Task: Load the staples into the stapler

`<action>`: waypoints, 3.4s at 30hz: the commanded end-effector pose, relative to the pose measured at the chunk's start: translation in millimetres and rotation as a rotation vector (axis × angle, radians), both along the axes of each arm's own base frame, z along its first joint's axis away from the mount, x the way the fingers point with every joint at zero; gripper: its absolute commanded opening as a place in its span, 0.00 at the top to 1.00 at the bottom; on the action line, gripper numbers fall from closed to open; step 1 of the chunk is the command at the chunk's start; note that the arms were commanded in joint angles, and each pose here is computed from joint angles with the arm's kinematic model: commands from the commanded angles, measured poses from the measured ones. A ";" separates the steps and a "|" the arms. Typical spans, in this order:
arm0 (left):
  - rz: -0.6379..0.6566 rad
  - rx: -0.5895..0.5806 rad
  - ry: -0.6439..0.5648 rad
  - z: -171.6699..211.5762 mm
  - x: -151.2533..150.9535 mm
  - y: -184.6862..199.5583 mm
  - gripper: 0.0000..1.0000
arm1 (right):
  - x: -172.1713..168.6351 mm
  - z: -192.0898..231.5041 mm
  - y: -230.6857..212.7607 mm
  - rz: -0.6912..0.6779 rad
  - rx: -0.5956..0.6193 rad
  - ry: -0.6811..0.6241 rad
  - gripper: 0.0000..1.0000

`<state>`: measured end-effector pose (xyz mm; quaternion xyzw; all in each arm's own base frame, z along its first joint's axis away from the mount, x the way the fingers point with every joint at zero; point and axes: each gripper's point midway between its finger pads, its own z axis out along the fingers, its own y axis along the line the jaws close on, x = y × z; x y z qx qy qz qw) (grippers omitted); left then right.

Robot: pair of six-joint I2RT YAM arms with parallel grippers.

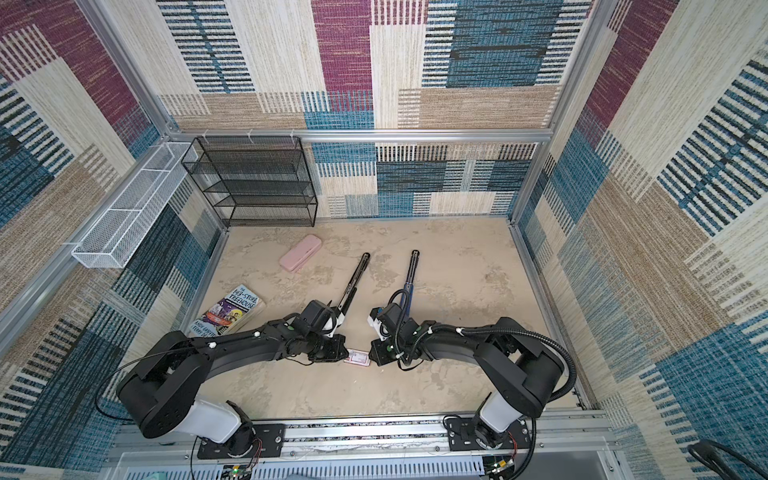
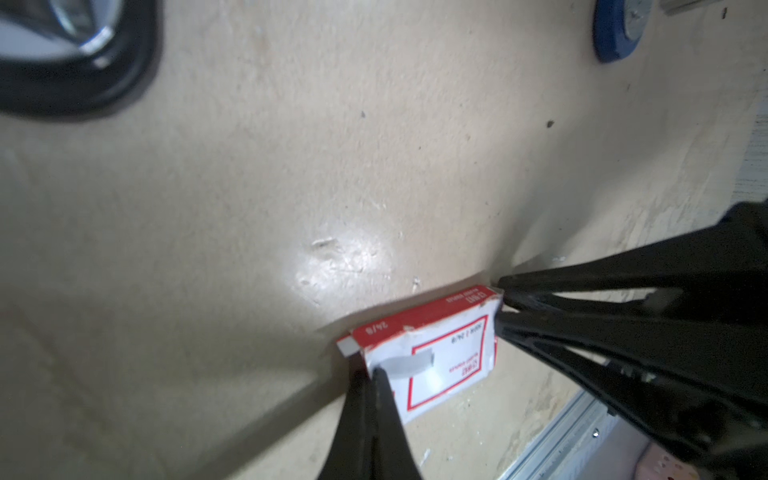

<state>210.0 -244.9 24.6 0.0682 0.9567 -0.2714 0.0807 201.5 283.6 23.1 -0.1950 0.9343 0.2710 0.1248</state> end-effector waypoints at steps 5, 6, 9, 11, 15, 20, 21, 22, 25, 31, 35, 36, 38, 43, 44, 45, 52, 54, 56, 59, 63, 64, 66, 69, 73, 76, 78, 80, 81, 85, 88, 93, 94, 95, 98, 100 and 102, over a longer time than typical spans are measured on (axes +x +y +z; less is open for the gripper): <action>0.009 0.010 -0.004 -0.6 0.1 2.7 1.00 | 1.1 -8.6 -26.0 -0.024 -0.134 -0.029 0.83; 0.009 0.009 -0.006 -0.1 0.2 2.6 1.00 | 1.9 -8.5 -26.9 -0.027 -0.137 -0.032 0.82; 0.009 0.008 -0.007 0.4 0.4 2.4 1.00 | 5.1 1.1 -21.4 -0.035 -0.104 -0.045 0.75; 0.007 0.006 -0.009 1.2 1.0 1.6 1.00 | 7.1 13.1 -11.9 -0.030 -0.052 -0.054 0.66; 0.003 0.005 -0.005 0.6 0.7 0.9 1.00 | 7.2 27.0 3.5 -0.011 0.022 -0.043 0.58; -0.004 -0.007 0.001 0.9 -0.8 -1.0 1.00 | 3.0 23.6 7.5 0.010 -0.001 -0.041 0.49; -0.005 -0.010 0.000 1.5 -0.7 -1.5 1.00 | 2.0 22.8 8.7 0.014 -0.003 -0.039 0.48; -0.005 -0.012 -0.001 1.9 -0.7 -1.8 1.00 | 1.2 21.9 9.4 0.017 -0.006 -0.037 0.46; -0.012 -0.022 0.000 2.6 -1.0 -3.5 1.00 | 0.4 21.9 13.3 0.022 -0.006 -0.041 0.43; -0.014 -0.024 0.002 2.3 -1.4 -4.0 1.00 | -2.4 6.6 16.1 0.028 -0.086 -0.032 0.45; -0.014 -0.026 0.000 2.9 -0.9 -4.5 1.00 | -4.6 -5.0 11.1 0.020 -0.149 -0.019 0.53; -0.015 -0.025 0.001 2.4 -1.4 -4.0 1.00 | -4.1 -6.9 8.2 0.012 -0.163 -0.020 0.55; -0.013 -0.025 -0.002 3.0 -1.1 -3.8 1.00 | -4.0 -7.3 4.2 0.005 -0.177 -0.025 0.56; -0.009 -0.022 -0.003 2.9 -1.9 -2.1 1.00 | -6.7 -13.8 -5.9 -0.015 -0.213 -0.016 0.63; -0.006 -0.020 -0.004 2.6 -1.9 -1.6 1.00 | -7.8 -15.3 -7.9 -0.017 -0.220 -0.014 0.64; -0.005 -0.020 -0.005 2.5 -2.0 -1.3 1.00 | -8.1 -15.6 -9.7 -0.022 -0.222 -0.015 0.64; -0.005 -0.021 -0.002 2.1 -2.0 -1.7 1.00 | -8.4 -9.5 -10.0 -0.033 -0.200 -0.024 0.70; -0.005 -0.020 -0.002 1.7 -2.1 -1.6 1.00 | -8.5 -8.9 -9.8 -0.036 -0.198 -0.023 0.71; -0.004 -0.021 -0.005 2.5 -1.8 -1.6 0.99 | -9.7 -9.0 -9.8 -0.034 -0.195 -0.019 0.73; -0.003 -0.021 -0.004 2.4 -2.0 -1.3 0.96 | -10.1 -7.8 -10.1 -0.035 -0.193 -0.020 0.76; -0.004 -0.023 -0.006 3.3 -2.0 -1.4 0.91 | -10.4 -4.2 -8.9 -0.035 -0.180 -0.021 0.77; -0.006 -0.023 -0.006 3.5 -2.5 -1.6 0.89 | -10.5 -3.9 -8.6 -0.034 -0.179 -0.021 0.78; -0.008 -0.028 -0.004 3.4 -2.3 -2.5 0.86 | -10.2 -2.9 -8.2 -0.034 -0.177 -0.022 0.80; -0.011 -0.034 -0.002 3.6 -3.0 -3.3 0.84 | -10.0 -1.7 -7.0 -0.036 -0.169 -0.024 0.84; -0.012 -0.038 -0.003 4.0 -3.7 -3.4 0.84 | -9.4 -0.5 -5.6 -0.039 -0.161 -0.024 0.88; -0.014 -0.044 -0.003 4.3 -4.4 -3.7 0.92 | -9.1 -0.1 -6.1 -0.043 -0.161 -0.024 0.89; -0.015 -0.052 -0.005 5.4 -4.4 -4.8 0.99 | -8.8 0.4 -5.6 -0.044 -0.159 -0.025 0.89; -0.019 -0.055 -0.003 5.5 -4.6 -5.6 1.00 | -8.9 0.8 -5.2 -0.044 -0.156 -0.026 0.90; -0.020 -0.055 -0.001 5.3 -5.1 -5.5 1.00 | -9.0 0.4 -5.3 -0.044 -0.156 -0.025 0.91; -0.017 -0.057 -0.009 6.8 -4.8 -4.9 1.00 | -8.3 0.4 -6.7 -0.049 -0.163 -0.028 0.92; -0.012 -0.055 -0.014 7.4 -5.3 -3.2 1.00 | -7.9 -0.7 -11.7 -0.059 -0.182 -0.034 0.93; -0.010 -0.054 -0.016 8.1 -5.0 -2.9 1.00 | -7.9 0.0 -16.3 -0.068 -0.189 -0.041 0.94; -0.011 -0.054 -0.015 7.8 -5.2 -3.0 1.00 | -8.0 0.1 -16.7 -0.069 -0.191 -0.043 0.95; -0.012 -0.053 -0.015 7.7 -5.1 -3.0 1.00 | -8.1 -0.1 -17.2 -0.070 -0.193 -0.043 0.95; -0.013 -0.052 -0.014 7.4 -5.1 -3.0 1.00 | -7.8 -2.2 -20.6 -0.077 -0.208 -0.042 0.97; -0.012 -0.051 -0.013 7.5 -4.7 -2.9 1.00 | -7.8 -3.6 -23.4 -0.082 -0.218 -0.040 0.98; -0.015 -0.052 -0.012 7.7 -4.6 -3.6 1.00 | -7.2 -4.1 -25.6 -0.086 -0.222 -0.039 0.98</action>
